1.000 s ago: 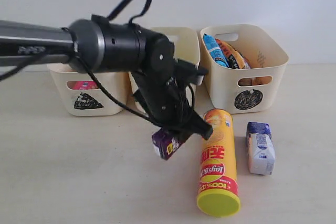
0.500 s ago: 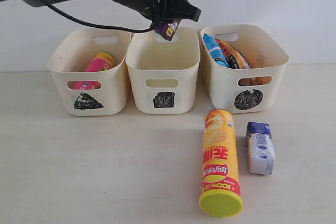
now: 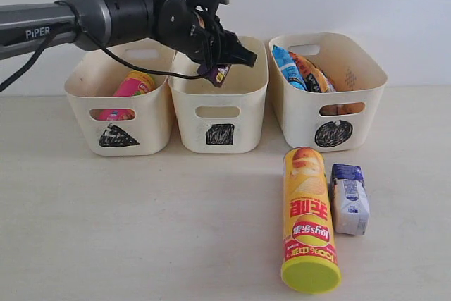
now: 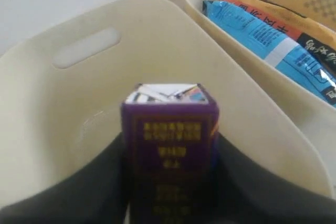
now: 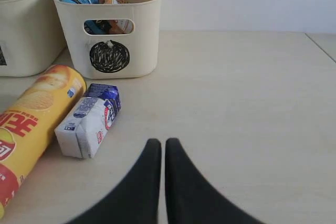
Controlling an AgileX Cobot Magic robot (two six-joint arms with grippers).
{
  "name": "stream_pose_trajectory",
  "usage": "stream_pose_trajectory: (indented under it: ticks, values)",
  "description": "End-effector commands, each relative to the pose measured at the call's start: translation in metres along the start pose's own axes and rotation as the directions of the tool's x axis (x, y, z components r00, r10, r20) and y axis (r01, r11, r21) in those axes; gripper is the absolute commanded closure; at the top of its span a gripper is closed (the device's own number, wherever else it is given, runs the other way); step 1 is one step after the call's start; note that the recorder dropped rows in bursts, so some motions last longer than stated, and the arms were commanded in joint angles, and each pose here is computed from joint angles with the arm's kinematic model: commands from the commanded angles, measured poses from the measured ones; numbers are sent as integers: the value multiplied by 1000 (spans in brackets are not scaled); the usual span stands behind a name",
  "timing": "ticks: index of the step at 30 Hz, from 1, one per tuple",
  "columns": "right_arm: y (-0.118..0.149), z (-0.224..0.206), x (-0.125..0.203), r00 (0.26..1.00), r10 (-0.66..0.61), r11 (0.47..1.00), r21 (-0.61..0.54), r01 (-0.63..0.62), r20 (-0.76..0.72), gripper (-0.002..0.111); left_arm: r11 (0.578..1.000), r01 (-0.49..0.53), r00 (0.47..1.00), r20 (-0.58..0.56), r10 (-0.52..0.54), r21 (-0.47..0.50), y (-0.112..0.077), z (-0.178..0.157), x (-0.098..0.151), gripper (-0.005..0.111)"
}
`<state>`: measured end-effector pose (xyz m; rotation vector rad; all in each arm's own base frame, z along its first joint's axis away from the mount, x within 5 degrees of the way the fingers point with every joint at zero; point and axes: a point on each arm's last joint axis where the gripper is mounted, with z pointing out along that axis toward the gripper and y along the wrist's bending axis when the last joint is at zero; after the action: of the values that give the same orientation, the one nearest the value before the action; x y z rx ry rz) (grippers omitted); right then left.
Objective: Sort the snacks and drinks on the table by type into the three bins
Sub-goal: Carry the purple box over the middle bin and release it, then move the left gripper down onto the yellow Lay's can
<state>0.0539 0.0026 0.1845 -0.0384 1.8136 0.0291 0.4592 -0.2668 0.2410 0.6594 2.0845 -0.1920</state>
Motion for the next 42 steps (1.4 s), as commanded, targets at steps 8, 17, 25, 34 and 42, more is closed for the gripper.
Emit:
stream_pose_trajectory:
  ticks: [8,17,25,34,42]
  values:
    - [0,0,0,1000,-1,1000,3,1,8,108,1000,5,1000,-29,-5,-5,2,-7,-4,27]
    - [0,0,0,1000,-1,1000,3,1,8,108,1000,9,992,-127,-11,-14,6,-39,-14,27]
    - [0,0,0,1000,-1,1000,3,1,8,108,999,-33,958,-284,28,-11,11,-81,-19,50]
    - [0,0,0,1000,-1,1000,3,1,8,108,990,-60,896,-430,109,127,4,-118,-17,103]
    - [0,0,0,1000,-1,1000,3,1,8,108,952,-55,863,-465,197,301,-43,-130,-13,103]
